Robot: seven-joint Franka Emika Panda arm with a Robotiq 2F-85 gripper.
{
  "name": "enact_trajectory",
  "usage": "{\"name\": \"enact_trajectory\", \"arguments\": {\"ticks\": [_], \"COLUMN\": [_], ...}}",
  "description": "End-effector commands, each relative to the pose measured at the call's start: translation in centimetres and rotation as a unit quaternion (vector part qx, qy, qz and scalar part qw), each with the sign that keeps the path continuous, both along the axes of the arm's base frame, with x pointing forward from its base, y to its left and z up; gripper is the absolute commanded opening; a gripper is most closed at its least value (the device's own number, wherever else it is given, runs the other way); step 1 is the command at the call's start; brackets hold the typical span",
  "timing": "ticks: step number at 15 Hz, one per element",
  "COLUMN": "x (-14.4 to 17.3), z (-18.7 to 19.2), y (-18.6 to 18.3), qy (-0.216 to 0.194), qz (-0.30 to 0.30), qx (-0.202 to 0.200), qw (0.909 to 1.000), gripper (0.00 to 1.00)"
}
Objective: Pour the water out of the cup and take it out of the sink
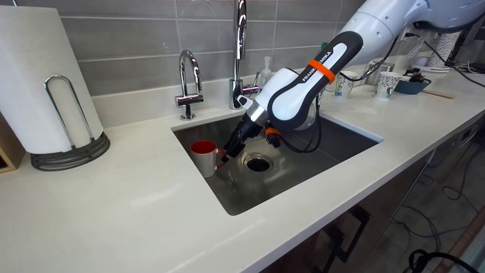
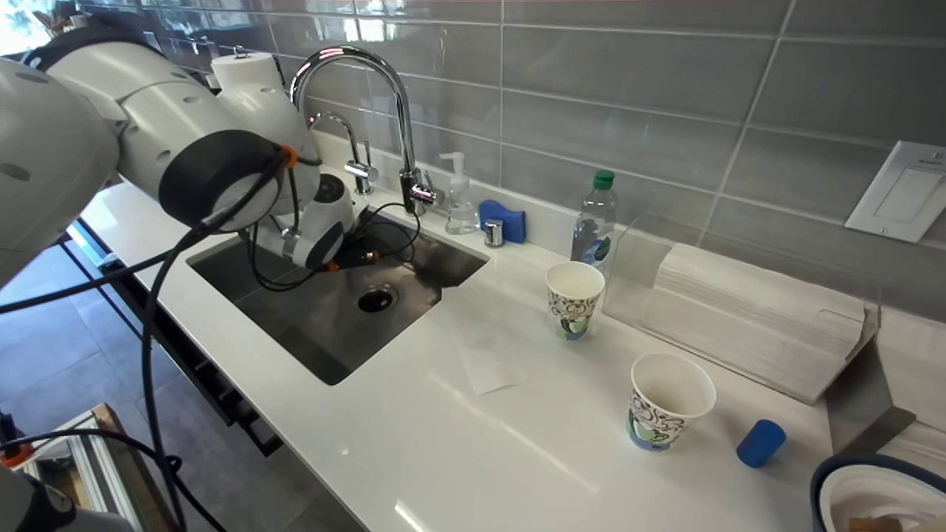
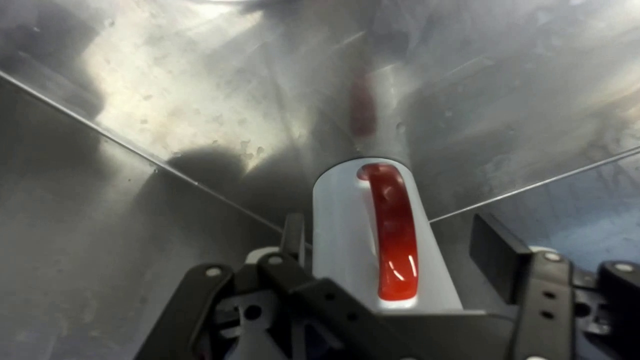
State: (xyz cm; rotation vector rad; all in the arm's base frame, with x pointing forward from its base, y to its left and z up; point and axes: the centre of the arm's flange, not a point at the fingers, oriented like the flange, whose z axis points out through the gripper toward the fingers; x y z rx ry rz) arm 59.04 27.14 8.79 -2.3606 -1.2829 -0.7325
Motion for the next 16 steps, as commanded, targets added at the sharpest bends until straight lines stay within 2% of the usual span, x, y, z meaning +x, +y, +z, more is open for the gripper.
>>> {"name": "enact_trajectory", "arguments": {"ticks": [1, 7, 9, 11, 16], "x": [1.15, 0.80, 0.67, 0.68, 0.34], "z": [-0.71, -1.14, -1.05, -0.77, -0.48], "y": [0.79, 0.95, 0.88, 0.76, 0.38], "qy": [0.002, 0.030, 0.038, 0.040, 0.043], "qz": [0.007, 0.011, 0.012, 0.010, 0.003], "qx": [0.004, -0.007, -0.010, -0.010, -0.022], "qw": [1.0000, 0.9995, 0.9992, 0.9991, 0.9988], "gripper": [0.54, 0.12, 0.01, 0.05, 0.05]}}
